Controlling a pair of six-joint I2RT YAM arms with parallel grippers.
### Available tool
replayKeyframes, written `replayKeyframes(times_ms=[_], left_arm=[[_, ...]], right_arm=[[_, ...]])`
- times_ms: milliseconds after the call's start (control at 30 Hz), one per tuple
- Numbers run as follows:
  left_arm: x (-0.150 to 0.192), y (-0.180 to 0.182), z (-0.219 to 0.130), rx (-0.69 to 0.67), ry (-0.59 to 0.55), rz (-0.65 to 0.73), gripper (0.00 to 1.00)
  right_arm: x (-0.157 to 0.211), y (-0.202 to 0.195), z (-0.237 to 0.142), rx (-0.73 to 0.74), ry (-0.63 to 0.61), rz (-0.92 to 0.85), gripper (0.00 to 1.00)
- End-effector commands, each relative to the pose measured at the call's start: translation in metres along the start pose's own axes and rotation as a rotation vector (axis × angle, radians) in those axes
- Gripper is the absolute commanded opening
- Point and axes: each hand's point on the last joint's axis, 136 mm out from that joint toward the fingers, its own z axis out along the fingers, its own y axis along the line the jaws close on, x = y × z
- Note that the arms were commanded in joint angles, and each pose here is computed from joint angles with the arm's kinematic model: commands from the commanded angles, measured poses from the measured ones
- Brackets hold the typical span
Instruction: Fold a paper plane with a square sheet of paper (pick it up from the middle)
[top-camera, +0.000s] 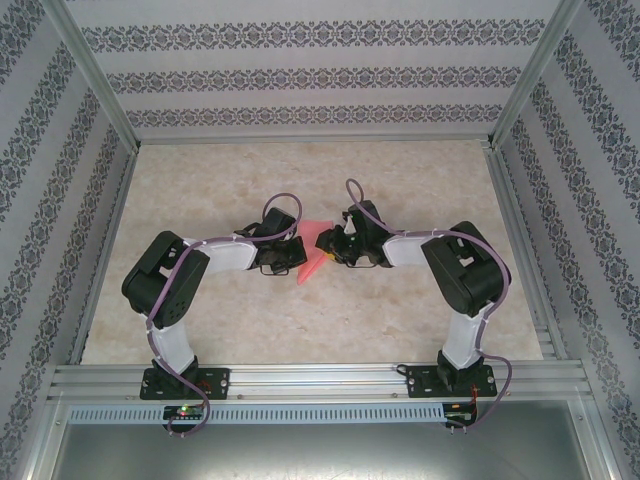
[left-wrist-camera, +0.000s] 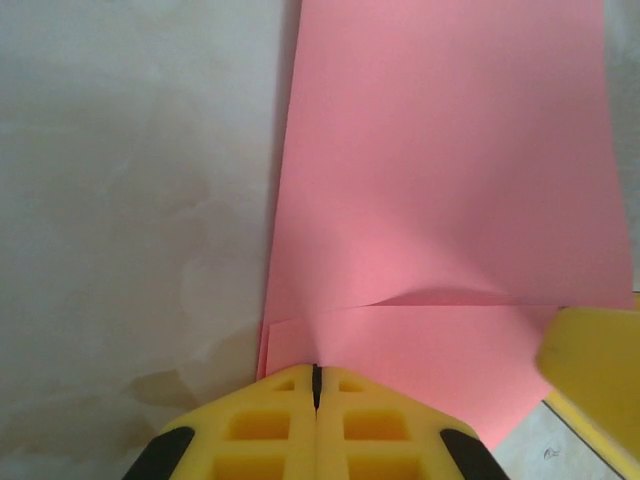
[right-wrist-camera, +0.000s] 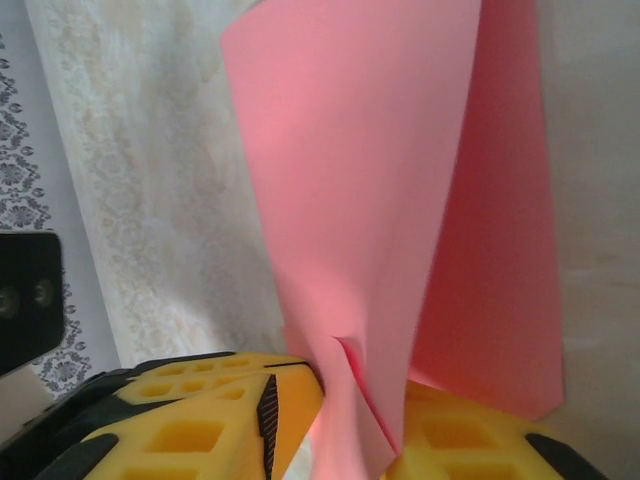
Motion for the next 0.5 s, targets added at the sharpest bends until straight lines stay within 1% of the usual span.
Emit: replayKeyframes(times_ms=[0,100,167,233,333,467], left_arm=[[0.038,0.056,0.012,-0.221,0.121,0.010,0.08],[0.030,0.047,0.008,-0.219,0.122,0.052,0.11],[0.021,0.037,0.001,-0.202,0.100,0.074,0.13],[0.013,0.022,-0.008,-0.167,0.079,0.101,0.16],[-0.004,0.001,-0.030,-0.126,0.028,0.157,0.29],[-0.027,-0.017,-0.068,-0.100,-0.065,0.225,0.52]], right_arm=[[-0.003,0.004,0.004,-0.016,0.020,-0.018,0.26],[-0.006,0.000,0.001,-0.003,-0.005,-0.021,0.17],[-0.011,0.003,-0.005,-0.016,-0.015,-0.014,0.06],[-0.014,0.007,-0.012,-0.022,-0.039,-0.017,0.02],[-0.016,0.015,-0.027,-0.014,-0.094,-0.039,0.00],[-0.020,0.025,-0.056,0.017,-0.178,-0.070,0.00]])
